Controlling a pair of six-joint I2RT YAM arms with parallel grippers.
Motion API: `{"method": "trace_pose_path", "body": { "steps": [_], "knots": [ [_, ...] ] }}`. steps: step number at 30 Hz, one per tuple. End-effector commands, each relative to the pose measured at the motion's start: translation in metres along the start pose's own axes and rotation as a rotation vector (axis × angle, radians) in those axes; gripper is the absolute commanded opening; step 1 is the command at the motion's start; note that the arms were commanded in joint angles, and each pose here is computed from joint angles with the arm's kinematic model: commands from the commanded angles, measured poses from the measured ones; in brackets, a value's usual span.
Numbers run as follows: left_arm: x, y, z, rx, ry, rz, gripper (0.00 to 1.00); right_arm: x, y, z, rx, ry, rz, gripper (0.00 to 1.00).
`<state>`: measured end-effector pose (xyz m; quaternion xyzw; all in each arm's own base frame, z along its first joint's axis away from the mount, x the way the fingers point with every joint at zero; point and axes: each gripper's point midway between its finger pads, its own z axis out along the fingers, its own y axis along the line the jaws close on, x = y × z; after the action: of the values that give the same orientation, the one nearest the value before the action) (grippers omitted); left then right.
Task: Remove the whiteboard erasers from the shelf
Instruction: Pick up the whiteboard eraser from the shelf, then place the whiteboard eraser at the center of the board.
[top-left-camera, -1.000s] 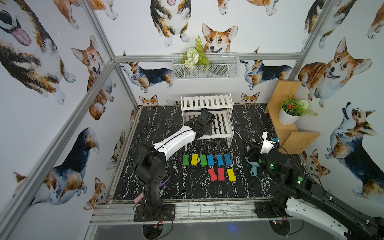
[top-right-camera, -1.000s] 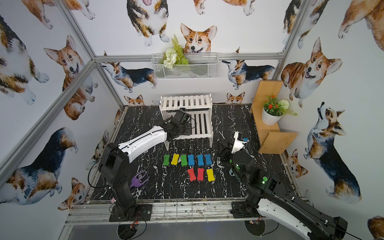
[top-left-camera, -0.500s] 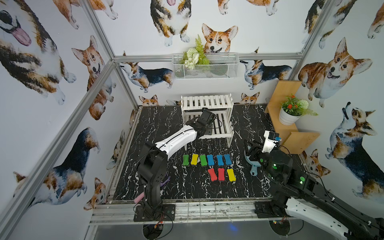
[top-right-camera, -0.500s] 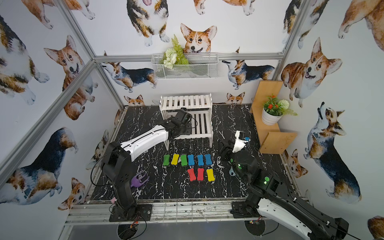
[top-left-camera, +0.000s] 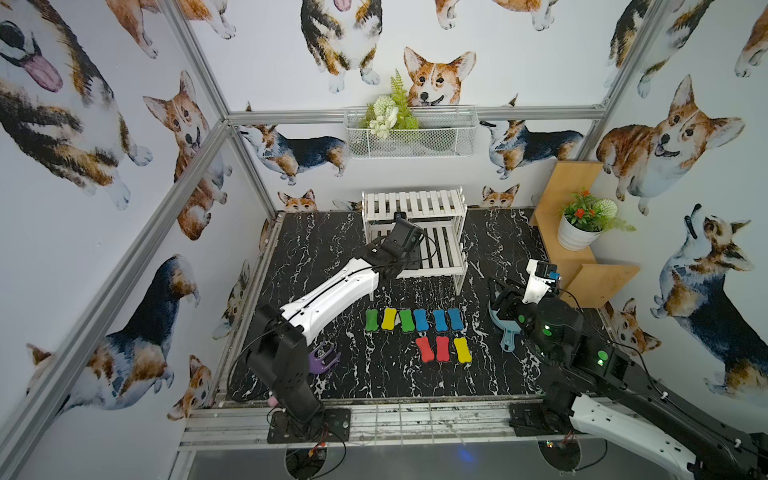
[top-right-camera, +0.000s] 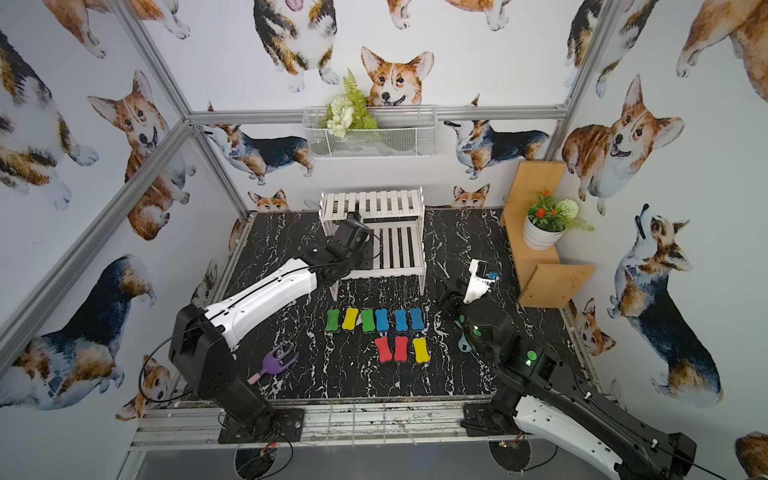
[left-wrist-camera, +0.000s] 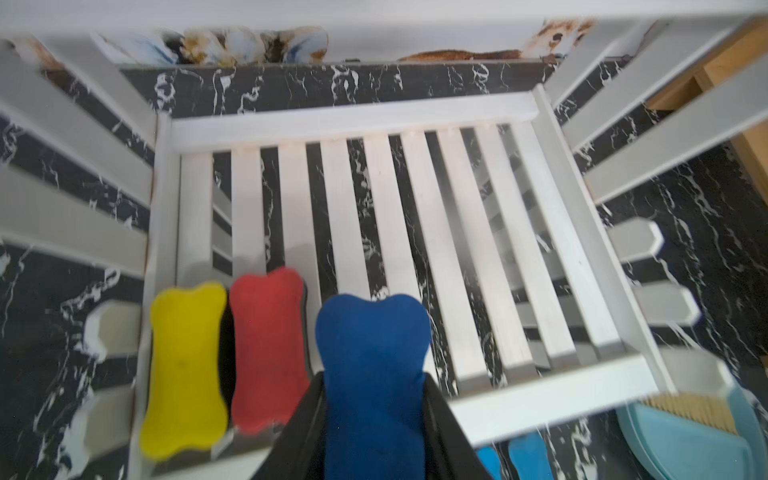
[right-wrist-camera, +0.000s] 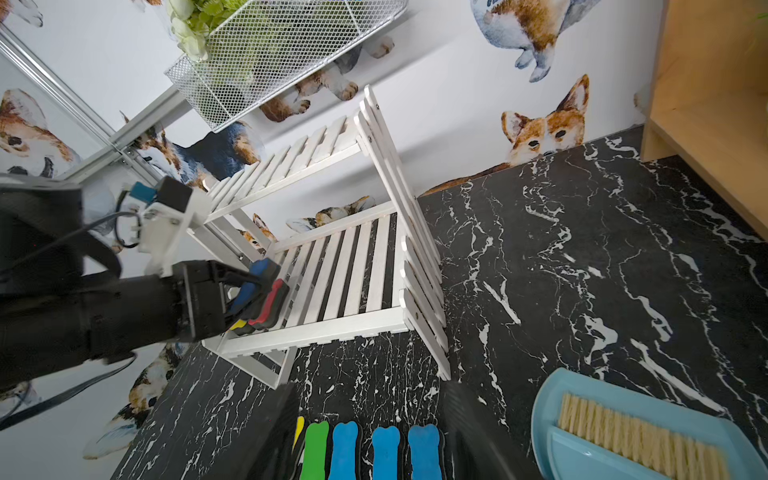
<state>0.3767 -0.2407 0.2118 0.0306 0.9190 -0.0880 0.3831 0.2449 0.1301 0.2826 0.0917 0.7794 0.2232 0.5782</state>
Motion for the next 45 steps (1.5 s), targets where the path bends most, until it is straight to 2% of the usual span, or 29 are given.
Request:
{"method": "trace_pose_path", "body": {
  "steps": [1, 6, 11, 18, 19, 27, 37, 40, 45],
  "knots": [
    [0.025, 0.004, -0.024, 0.003, 0.012, -0.065, 0.35, 0.000, 0.006, 0.005, -0.012, -0.004, 0.014, 0.62],
    [0.110, 0.006, -0.048, 0.050, 0.151, -0.113, 0.35, 0.003, 0.008, 0.015, 0.015, 0.012, -0.018, 0.62],
    [0.187, 0.003, -0.051, 0.073, 0.346, -0.146, 0.34, -0.006, 0.010, 0.018, 0.042, -0.005, -0.039, 0.62],
    [0.237, -0.001, -0.051, 0.065, 0.545, -0.079, 0.34, -0.017, 0.003, 0.018, 0.106, -0.031, -0.053, 0.62],
    [0.242, -0.001, -0.050, 0.064, 0.565, -0.077, 0.34, -0.017, 0.002, 0.017, 0.108, -0.033, -0.055, 0.66],
    [0.269, -0.006, -0.028, 0.025, 0.658, -0.059, 0.29, -0.030, -0.004, 0.009, 0.131, -0.079, -0.035, 0.67],
    [0.265, -0.008, -0.009, -0.015, 0.648, -0.043, 0.30, -0.035, -0.004, 0.007, 0.133, -0.089, -0.037, 0.67],
    [0.267, -0.008, -0.008, -0.017, 0.657, -0.035, 0.34, -0.035, -0.004, 0.006, 0.132, -0.091, -0.035, 0.67],
    [0.263, -0.010, -0.009, -0.005, 0.644, -0.030, 0.51, -0.035, -0.004, 0.006, 0.126, -0.089, -0.025, 0.67]
  ]
}}
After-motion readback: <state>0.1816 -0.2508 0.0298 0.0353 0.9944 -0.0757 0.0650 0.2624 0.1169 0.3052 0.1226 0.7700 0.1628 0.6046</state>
